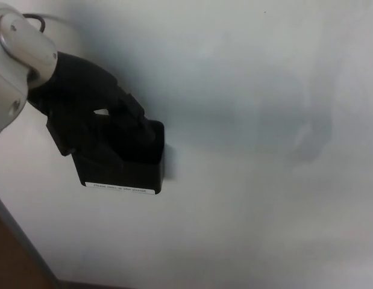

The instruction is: A magnetic marker holder is on the left hand side of the white board, the robot put the index and middle finger into the opening of the container and pull off the magnetic holder and hand it to a human on the left hand side.

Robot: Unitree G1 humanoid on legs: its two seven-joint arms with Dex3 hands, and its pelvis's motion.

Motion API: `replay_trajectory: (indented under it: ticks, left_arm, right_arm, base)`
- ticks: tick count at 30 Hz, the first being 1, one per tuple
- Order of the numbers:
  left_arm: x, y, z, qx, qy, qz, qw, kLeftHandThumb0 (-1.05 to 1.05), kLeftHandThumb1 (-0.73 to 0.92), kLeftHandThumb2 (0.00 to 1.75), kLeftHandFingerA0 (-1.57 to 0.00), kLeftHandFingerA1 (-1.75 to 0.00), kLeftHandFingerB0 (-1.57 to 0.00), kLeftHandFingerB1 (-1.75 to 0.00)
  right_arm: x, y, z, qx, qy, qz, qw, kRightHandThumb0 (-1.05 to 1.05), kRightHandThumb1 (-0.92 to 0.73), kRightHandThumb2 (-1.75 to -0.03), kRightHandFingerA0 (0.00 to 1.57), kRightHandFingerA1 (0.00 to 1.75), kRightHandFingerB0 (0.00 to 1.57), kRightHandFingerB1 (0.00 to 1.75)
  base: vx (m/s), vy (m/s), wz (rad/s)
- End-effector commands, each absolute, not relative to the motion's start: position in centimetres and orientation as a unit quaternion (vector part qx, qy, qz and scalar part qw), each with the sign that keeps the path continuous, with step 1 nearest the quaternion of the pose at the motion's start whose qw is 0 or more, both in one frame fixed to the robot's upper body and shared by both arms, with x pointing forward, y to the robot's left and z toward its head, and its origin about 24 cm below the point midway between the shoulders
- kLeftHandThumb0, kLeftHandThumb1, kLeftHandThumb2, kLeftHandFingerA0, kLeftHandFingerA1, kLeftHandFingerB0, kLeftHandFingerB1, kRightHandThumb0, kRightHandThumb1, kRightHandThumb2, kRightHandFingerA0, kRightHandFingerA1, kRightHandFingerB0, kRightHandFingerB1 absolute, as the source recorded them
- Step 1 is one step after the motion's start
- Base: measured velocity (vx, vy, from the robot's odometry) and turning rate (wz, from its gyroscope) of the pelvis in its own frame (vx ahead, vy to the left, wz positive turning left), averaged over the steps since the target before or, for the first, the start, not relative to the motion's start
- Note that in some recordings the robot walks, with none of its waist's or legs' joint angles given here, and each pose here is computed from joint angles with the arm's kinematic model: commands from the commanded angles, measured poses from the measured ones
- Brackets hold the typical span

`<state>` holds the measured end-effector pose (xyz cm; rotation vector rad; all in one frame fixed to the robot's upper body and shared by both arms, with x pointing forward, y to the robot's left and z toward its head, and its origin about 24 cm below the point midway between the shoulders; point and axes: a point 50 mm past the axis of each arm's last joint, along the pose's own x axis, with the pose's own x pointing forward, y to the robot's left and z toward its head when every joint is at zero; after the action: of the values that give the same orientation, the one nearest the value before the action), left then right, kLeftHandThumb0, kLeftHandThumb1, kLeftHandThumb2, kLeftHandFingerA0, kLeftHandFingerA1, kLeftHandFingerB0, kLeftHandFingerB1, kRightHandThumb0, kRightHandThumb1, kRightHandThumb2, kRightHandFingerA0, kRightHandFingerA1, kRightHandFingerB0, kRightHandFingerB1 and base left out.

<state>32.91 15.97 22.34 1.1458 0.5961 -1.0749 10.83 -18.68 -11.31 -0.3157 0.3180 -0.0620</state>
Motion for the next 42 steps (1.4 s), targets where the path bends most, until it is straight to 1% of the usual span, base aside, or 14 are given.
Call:
replay_trajectory:
  ticks: [1,5,6,7,10,11,19,29,31,32,36,37,40,42]
  left_arm:
    - [33.3,16.4,23.2,0.534,0.257,-0.459,0.662,-0.93,0.58,0.93,-0.35,-0.53,-0.03,-0.06]
    - [33.4,16.4,23.3,0.539,0.258,-0.455,0.66,-0.93,0.59,0.93,-0.36,-0.53,-0.03,-0.07]
    - [33.4,16.5,23.3,0.543,0.254,-0.456,0.658,-0.89,0.66,1.01,-0.21,-0.49,0.0,-0.15]
    - [33.4,16.6,22.9,0.539,0.251,-0.458,0.661,-0.83,0.66,1.05,0.0,-0.22,-0.04,-0.2]
    - [33.5,16.7,22.5,0.528,0.252,-0.459,0.669,-0.83,0.66,1.05,0.0,-0.22,-0.04,-0.2]
    - [33.6,16.7,22.1,0.524,0.255,-0.461,0.669,-0.99,0.76,1.08,0.0,-0.04,-0.08,-0.11]
    - [34.0,16.6,20.9,0.518,0.267,-0.461,0.67,-0.96,0.72,1.06,-0.03,-0.18,-0.1,-0.15]
    - [34.0,16.1,19.4,0.504,0.277,-0.475,0.665,-0.99,0.71,1.05,-0.04,-0.11,-0.1,-0.1]
    - [34.1,16.0,18.9,0.505,0.279,-0.478,0.663,-0.96,0.68,1.05,-0.04,-0.18,-0.1,-0.13]
    - [34.0,15.9,18.8,0.507,0.281,-0.477,0.661,-0.91,0.63,1.02,-0.06,-0.34,-0.08,-0.16]
    - [34.0,15.8,18.7,0.513,0.282,-0.474,0.658,-0.9,0.62,1.0,-0.07,-0.36,-0.04,-0.16]
    - [34.0,15.7,18.4,0.511,0.281,-0.478,0.657,-0.86,0.6,1.03,-0.02,-0.39,-0.03,-0.2]
    - [33.9,15.7,18.2,0.512,0.276,-0.488,0.651,-0.87,0.61,1.0,-0.06,-0.37,-0.02,-0.18]
    - [33.9,15.7,17.8,0.509,0.282,-0.492,0.648,-0.98,0.69,1.04,-0.05,-0.14,-0.11,-0.12]
  right_arm:
    - [10.8,-19.3,-11.1,-0.166,0.152,-0.032,0.974,-0.58,-0.7,-0.61,0.7,0.49,0.58,0.43]
    - [10.9,-19.3,-11.1,-0.168,0.152,-0.031,0.973,-0.59,-0.71,-0.61,0.7,0.48,0.58,0.43]
    - [10.9,-19.2,-11.1,-0.168,0.152,-0.031,0.974,-0.59,-0.7,-0.61,0.71,0.48,0.58,0.43]
    - [10.9,-19.2,-11.1,-0.166,0.151,-0.03,0.974,-0.6,-0.71,-0.62,0.69,0.47,0.57,0.42]
    - [10.9,-19.1,-11.1,-0.165,0.152,-0.029,0.974,-0.6,-0.71,-0.62,0.69,0.47,0.57,0.42]
    - [11.0,-19.1,-11.1,-0.163,0.15,-0.03,0.975,-0.59,-0.7,-0.61,0.7,0.48,0.59,0.43]
    - [11.1,-19.0,-11.1,-0.161,0.148,-0.029,0.975,-0.59,-0.7,-0.61,0.7,0.47,0.58,0.43]
    - [10.8,-19.0,-11.1,-0.16,0.151,-0.025,0.975,-0.57,-0.7,-0.61,0.69,0.47,0.58,0.43]
    - [10.8,-19.0,-11.1,-0.166,0.153,-0.022,0.974,-0.59,-0.7,-0.61,0.69,0.47,0.58,0.42]
    - [10.9,-19.0,-11.1,-0.167,0.152,-0.022,0.974,-0.58,-0.7,-0.61,0.71,0.49,0.58,0.43]
    - [11.0,-19.0,-11.1,-0.165,0.148,-0.023,0.975,-0.59,-0.7,-0.61,0.74,0.49,0.58,0.43]
    - [11.0,-19.0,-11.0,-0.165,0.147,-0.024,0.975,-0.59,-0.7,-0.61,0.71,0.48,0.6,0.43]
    - [11.2,-18.9,-11.0,-0.162,0.145,-0.024,0.976,-0.58,-0.7,-0.61,0.69,0.48,0.59,0.43]
    - [11.2,-18.8,-11.0,-0.16,0.145,-0.023,0.976,-0.57,-0.7,-0.61,0.7,0.48,0.6,0.43]
  base:
    - [0.0,0.0,0.0]
    - [0.0,0.0,0.0]
    - [0.0,0.0,0.0]
    - [0.0,0.0,0.0]
    - [0.0,0.0,0.0]
    - [0.0,0.0,0.0]
    - [0.0,0.0,0.0]
    - [0.0,0.0,0.0]
    - [0.0,0.0,0.0]
    - [0.0,0.0,0.0]
    - [0.0,0.0,0.0]
    - [0.0,0.0,0.0]
    - [0.0,0.0,0.0]
    - [0.0,0.0,0.0]
